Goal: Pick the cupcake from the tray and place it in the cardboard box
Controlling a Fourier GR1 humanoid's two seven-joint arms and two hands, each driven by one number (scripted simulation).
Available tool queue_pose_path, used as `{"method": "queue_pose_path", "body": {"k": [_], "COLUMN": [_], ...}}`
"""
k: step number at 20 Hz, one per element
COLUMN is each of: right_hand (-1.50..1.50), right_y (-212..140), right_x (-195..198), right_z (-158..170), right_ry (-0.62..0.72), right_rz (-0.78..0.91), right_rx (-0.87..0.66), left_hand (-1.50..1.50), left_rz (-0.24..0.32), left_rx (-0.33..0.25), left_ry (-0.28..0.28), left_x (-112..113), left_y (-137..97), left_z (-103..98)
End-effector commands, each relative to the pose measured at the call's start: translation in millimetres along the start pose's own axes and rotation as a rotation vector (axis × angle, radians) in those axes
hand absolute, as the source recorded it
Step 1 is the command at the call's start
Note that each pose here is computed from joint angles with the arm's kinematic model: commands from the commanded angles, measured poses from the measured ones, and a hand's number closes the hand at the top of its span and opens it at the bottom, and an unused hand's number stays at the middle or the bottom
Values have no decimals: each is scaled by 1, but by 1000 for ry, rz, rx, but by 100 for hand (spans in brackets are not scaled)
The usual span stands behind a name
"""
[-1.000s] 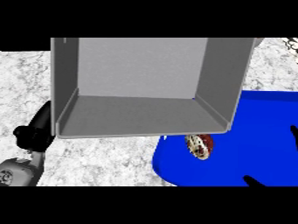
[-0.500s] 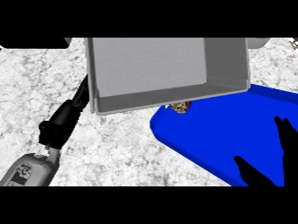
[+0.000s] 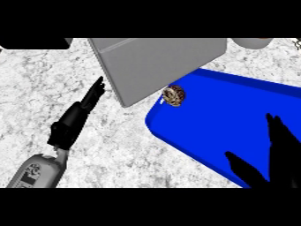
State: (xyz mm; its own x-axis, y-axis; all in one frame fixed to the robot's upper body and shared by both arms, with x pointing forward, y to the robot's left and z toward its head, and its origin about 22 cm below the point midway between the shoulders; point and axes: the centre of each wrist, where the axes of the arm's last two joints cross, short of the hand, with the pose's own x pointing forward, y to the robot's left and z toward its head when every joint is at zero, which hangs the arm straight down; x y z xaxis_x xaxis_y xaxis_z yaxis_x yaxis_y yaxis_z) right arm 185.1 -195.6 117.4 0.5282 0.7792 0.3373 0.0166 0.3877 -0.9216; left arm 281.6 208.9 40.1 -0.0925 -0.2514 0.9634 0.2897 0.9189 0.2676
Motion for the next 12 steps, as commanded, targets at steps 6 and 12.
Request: {"method": "queue_pose_path", "body": {"k": [6,12], "right_hand": [-150,-150], "right_y": [3,22], "right_x": [5,3], "right_z": [-5,-15], "right_ry": [175,186], "right_rz": [68,87], "right_rx": [35,101], "left_hand": [0,0], "left_rz": [-8,1], "left_rx": [16,7], "left_ry": [-13,-12], "left_x": [0,0], "left_y": [3,-2], "left_z": [5,-4]}}
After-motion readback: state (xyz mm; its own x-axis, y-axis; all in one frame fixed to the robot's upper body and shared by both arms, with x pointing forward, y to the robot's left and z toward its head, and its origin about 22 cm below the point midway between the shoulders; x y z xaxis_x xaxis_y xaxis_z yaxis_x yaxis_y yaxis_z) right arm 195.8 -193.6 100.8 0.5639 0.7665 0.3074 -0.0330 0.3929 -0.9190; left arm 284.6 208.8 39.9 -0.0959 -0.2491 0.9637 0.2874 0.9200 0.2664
